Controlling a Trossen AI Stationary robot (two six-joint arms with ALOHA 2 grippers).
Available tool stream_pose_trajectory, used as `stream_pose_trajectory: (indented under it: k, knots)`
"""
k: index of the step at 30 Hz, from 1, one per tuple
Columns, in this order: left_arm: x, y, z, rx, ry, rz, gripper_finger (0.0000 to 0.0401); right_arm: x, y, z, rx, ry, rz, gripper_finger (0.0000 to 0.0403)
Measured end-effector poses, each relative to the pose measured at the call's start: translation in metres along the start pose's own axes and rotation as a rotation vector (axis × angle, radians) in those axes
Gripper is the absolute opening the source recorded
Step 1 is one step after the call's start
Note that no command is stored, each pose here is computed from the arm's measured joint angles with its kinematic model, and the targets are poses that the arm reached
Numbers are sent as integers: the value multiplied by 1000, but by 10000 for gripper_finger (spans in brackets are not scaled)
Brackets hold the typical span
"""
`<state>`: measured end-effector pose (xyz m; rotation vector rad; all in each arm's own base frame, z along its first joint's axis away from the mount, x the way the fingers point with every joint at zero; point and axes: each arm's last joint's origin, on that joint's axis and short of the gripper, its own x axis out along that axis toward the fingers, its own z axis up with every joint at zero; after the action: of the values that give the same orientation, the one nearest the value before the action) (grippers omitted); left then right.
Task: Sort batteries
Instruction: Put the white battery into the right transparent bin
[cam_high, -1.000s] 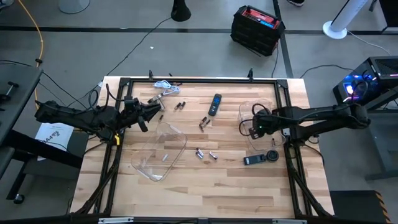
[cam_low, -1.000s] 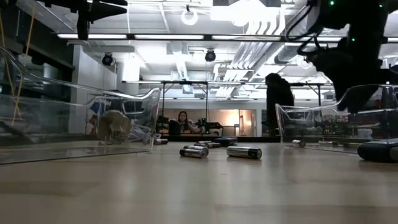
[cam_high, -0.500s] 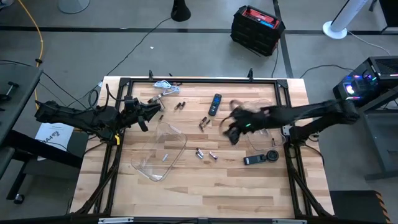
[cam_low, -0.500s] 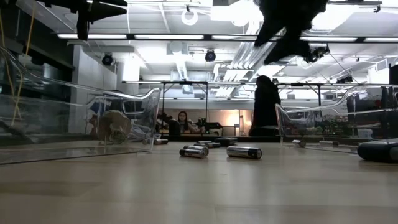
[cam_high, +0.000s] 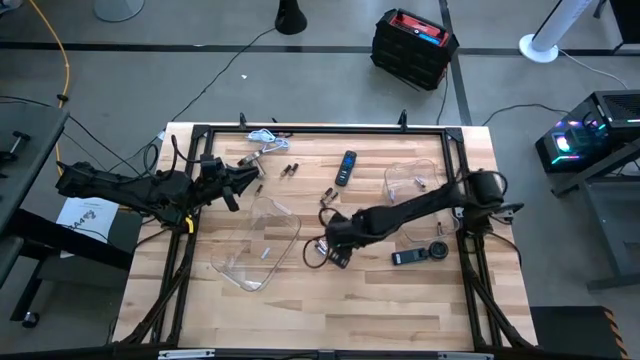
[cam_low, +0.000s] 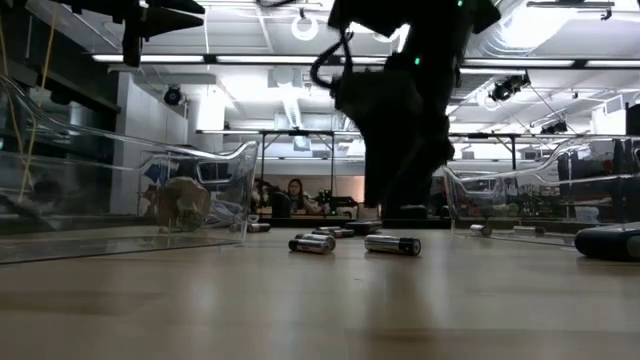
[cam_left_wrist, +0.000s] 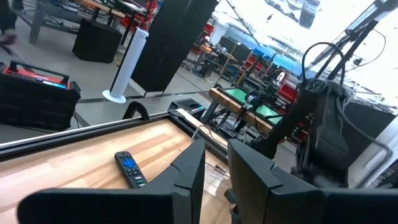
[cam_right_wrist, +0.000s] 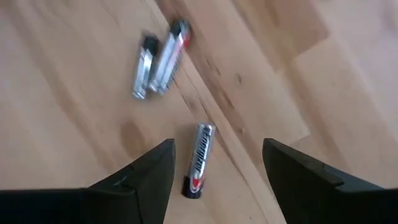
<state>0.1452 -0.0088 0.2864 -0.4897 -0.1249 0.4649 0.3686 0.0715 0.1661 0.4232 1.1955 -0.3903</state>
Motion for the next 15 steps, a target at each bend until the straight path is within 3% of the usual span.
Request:
stream_pose_trajectory:
  k: [8,10,14,15]
  knots:
    - [0,0,-1,6,6,3,65,35,10,-13,3,89,-85,223]
    - [0,1,-1,8,10,4,65,35,9,-16,4,98,-114,186]
    - [0,1,-2,15,16,8,65,16,-1,-22,1,145,-199,41]
    - [0,1,-2,18,19,10,65,7,-7,-23,-13,161,-238,26]
